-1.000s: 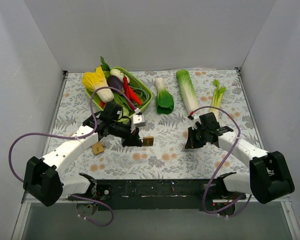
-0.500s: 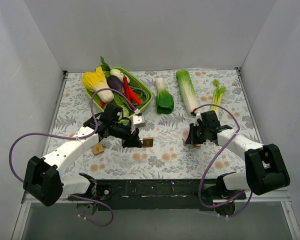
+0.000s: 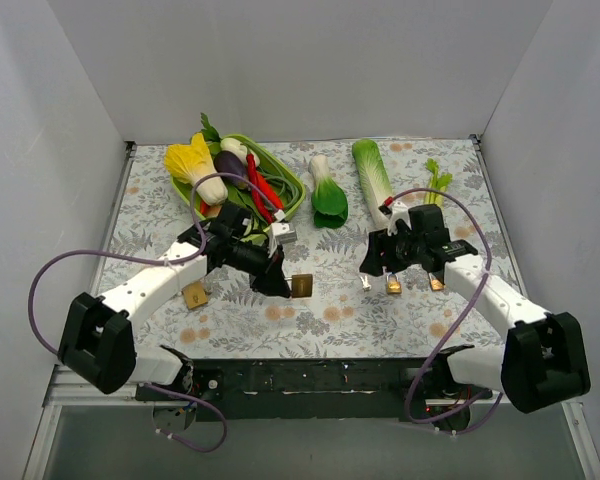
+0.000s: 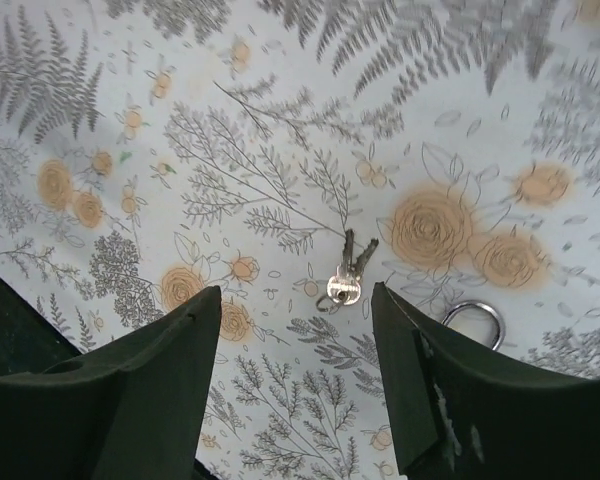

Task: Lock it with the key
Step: Place the key at the center of the board, then place the lock at the center of the board.

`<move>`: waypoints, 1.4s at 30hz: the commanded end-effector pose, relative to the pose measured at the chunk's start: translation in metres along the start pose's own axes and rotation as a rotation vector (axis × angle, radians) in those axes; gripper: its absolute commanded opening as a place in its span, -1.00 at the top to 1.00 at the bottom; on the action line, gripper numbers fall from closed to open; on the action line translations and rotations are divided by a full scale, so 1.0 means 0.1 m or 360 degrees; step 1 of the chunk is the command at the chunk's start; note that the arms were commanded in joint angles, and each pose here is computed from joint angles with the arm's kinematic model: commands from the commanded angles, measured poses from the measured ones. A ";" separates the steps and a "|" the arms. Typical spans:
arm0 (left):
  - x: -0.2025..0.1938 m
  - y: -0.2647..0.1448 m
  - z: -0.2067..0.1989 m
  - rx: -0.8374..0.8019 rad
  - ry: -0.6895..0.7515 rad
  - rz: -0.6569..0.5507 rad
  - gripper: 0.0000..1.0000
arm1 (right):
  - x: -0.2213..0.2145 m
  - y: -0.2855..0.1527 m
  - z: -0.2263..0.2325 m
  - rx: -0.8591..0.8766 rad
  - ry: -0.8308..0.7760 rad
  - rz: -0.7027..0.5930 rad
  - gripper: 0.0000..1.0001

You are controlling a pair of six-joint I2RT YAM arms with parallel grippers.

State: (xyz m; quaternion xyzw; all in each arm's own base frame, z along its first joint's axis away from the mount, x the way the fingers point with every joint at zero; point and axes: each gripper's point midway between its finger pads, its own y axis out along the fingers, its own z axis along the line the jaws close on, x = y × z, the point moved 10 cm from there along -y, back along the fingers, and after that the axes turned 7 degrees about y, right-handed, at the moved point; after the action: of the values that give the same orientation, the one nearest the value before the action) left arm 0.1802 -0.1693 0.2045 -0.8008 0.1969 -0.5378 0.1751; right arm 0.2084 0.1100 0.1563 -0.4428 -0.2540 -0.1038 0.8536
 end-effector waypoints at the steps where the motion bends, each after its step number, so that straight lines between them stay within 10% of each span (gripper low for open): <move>1: 0.30 -0.01 -0.02 -0.0153 -0.0186 -0.0100 1.00 | 0.34 -0.35 0.25 0.0168 -0.0522 -0.0260 -0.45; 16: 0.51 0.20 0.17 -0.0423 -0.0753 0.0030 1.00 | 0.22 -0.49 1.25 0.0622 -0.1849 -0.0425 -0.86; 42: 0.53 0.22 0.14 -0.0407 -0.0757 0.0029 1.00 | 0.09 0.03 1.52 0.0521 -0.2092 -0.0291 -0.89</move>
State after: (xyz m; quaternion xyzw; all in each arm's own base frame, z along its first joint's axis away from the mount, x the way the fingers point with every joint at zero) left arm 0.2105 -0.2102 0.2027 -0.9200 0.2295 -0.2674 0.1718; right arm 0.1595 0.2273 0.2296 -0.2471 -0.7552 0.1775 0.5807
